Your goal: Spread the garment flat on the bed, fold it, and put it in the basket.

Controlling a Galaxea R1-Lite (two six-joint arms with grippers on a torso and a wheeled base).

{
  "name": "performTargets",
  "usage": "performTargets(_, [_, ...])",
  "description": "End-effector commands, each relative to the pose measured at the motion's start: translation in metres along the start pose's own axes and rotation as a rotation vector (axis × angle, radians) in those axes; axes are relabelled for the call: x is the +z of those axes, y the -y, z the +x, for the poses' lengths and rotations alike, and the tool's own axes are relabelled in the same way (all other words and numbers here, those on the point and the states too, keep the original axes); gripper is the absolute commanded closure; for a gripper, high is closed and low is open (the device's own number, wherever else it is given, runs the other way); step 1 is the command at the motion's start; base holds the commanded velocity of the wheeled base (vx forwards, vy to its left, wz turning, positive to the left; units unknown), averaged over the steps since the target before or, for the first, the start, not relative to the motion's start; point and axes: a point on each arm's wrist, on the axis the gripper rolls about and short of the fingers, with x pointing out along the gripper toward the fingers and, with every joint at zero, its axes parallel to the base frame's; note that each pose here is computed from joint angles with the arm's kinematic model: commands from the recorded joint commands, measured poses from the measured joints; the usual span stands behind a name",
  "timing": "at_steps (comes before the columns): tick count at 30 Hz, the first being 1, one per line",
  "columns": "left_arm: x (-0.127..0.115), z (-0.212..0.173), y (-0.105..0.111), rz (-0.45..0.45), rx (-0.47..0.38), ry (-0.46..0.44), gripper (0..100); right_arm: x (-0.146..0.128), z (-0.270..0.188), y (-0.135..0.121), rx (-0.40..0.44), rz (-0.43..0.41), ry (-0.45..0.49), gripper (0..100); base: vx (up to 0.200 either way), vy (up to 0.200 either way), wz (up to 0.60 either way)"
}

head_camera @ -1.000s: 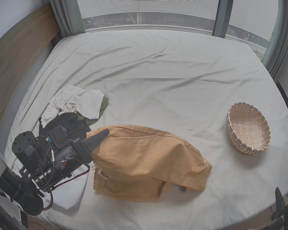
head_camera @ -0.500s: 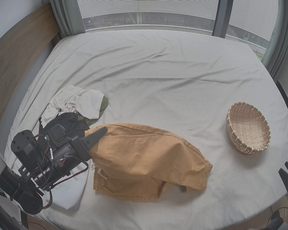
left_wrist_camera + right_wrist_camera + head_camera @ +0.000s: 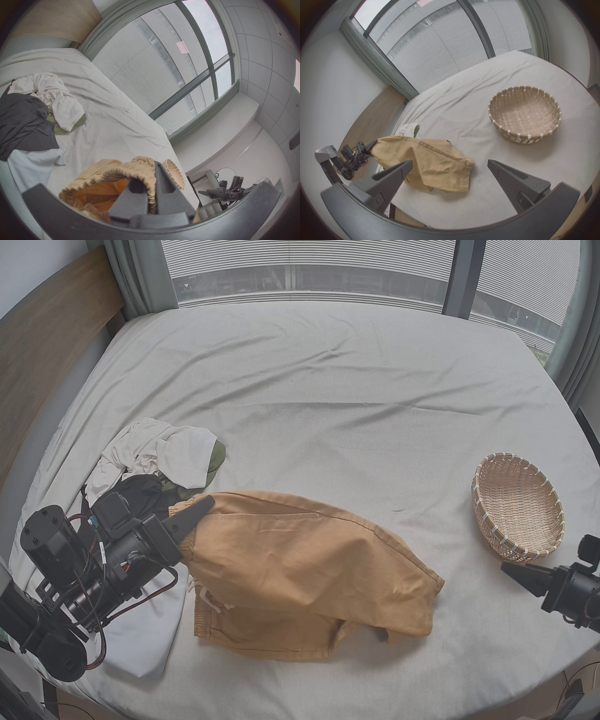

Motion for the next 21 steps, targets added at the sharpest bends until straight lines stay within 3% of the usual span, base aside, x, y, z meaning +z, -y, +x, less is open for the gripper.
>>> performTargets(1, [0.002,-0.001,-0.003,0.001,0.011,0.007,100,-0.024,0.046,0.018,-0.069,0.044,-0.183,0,0.0,0.0,0.0])
performTargets(12, [0.004,-0.002,-0.008,0.003,0.033,0.015,100,-0.043,0.072,0.03,-0.085,0.072,-0.227,0,0.0,0.0,0.0])
performTargets(21, [0.004,-0.005,-0.01,0.003,0.046,0.014,100,-0.054,0.095,0.032,-0.041,0.137,-0.252,0,0.0,0.0,0.0])
